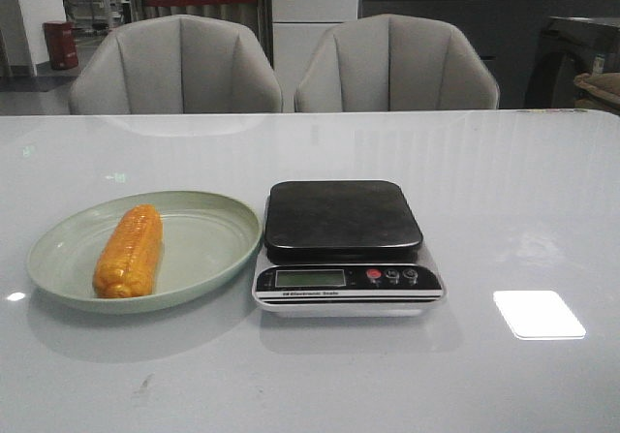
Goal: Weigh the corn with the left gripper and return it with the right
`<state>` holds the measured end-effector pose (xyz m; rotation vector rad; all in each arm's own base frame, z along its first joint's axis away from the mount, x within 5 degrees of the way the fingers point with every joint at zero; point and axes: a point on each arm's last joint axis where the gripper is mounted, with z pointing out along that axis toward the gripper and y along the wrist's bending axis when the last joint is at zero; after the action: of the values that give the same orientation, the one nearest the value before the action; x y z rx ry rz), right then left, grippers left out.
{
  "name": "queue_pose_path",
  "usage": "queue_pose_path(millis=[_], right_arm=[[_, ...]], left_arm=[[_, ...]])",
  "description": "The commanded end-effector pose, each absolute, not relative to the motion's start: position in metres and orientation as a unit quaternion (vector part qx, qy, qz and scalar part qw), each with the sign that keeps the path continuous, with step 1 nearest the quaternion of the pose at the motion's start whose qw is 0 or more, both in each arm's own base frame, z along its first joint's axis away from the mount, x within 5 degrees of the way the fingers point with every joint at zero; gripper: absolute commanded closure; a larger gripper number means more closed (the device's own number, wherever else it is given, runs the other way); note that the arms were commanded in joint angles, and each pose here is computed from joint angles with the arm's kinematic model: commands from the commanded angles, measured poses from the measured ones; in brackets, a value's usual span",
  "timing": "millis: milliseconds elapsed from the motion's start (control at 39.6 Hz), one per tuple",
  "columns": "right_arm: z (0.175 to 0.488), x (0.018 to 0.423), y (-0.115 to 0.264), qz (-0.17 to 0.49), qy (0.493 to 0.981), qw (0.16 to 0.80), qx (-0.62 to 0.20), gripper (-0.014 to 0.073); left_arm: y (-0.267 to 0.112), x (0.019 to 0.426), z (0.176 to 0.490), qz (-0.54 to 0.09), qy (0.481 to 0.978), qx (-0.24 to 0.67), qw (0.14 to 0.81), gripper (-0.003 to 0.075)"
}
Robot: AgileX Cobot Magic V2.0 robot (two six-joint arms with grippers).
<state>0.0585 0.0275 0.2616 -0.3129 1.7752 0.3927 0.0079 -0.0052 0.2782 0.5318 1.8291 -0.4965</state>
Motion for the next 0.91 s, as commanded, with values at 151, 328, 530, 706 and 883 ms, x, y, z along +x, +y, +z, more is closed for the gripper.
queue_pose_path(millis=[151, 328, 530, 706, 883], right_arm=[[0.2658, 0.0543, 0.0246, 0.169, 0.736, 0.642, -0.134, 0.0006], [0.2628, 0.0540, 0.0242, 0.165, 0.747, 0.630, -0.136, 0.0044], [0.2621, 0.0539, 0.0241, 0.164, 0.749, 0.627, -0.136, 0.0429], [0.2621, 0.0539, 0.0241, 0.164, 0.749, 0.627, -0.136, 0.0436], [0.2621, 0.0539, 0.0242, 0.166, 0.749, 0.627, -0.135, 0.0436]], left_arm=[[-0.0026, 0.0042, 0.2922, -0.230, 0.737, 0.216, 0.597, 0.0607], [-0.0026, 0.0042, 0.2922, -0.230, 0.737, 0.216, 0.597, 0.0607], [-0.0026, 0.0042, 0.2922, -0.230, 0.737, 0.216, 0.597, 0.0607], [-0.0026, 0.0042, 0.2922, -0.230, 0.737, 0.216, 0.597, 0.0607], [-0.0026, 0.0042, 0.2922, -0.230, 0.737, 0.216, 0.597, 0.0607]])
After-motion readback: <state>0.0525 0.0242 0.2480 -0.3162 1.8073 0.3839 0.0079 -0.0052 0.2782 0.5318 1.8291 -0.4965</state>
